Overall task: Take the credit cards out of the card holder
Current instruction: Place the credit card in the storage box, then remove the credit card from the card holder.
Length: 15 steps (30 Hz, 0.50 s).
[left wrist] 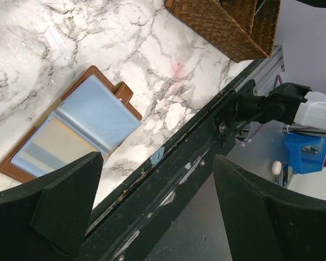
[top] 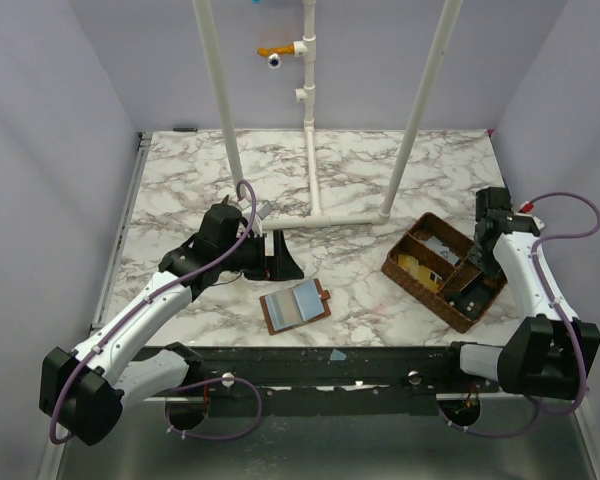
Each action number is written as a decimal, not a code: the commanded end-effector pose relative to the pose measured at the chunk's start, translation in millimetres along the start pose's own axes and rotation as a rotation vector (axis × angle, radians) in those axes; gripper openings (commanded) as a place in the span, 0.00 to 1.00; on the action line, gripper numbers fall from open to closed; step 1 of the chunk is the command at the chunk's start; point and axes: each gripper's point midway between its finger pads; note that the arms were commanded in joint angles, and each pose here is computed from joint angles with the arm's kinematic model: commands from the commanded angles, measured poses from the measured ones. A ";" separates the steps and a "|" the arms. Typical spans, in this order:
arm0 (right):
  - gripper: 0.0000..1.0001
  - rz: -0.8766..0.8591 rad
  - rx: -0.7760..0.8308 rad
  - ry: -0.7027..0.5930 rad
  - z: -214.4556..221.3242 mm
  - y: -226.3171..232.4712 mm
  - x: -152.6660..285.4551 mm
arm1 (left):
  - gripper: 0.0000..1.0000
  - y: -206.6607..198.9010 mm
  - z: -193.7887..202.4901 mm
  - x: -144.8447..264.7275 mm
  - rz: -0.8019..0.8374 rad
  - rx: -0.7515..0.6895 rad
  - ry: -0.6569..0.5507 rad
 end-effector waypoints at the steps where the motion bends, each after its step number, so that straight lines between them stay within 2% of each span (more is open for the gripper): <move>1: 0.45 0.000 -0.016 -0.003 -1.2 -2.4 1.3 | 0.85 -3.8 2.3 -0.4 0.028 -0.012 0.006; 4: 0.84 -0.012 -0.025 -0.016 -5.2 -3.3 7.2 | 0.85 -3.4 2.5 -0.8 0.028 -0.010 0.006; 6: 0.98 -0.035 -0.026 -0.024 -8.0 -1.7 12.3 | 0.85 -3.2 2.7 -0.8 0.028 -0.008 0.006; 15: 1.00 -0.178 -0.008 -0.049 -13.7 11.1 34.0 | 0.85 0.6 4.6 -1.0 0.015 -0.003 0.007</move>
Point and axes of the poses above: each gripper's point midway between its finger pads, its own x axis back along the fingers, its own y axis along the line the jaws close on, z = x × y, and after that the axes turned 10 degrees about x, right-handed
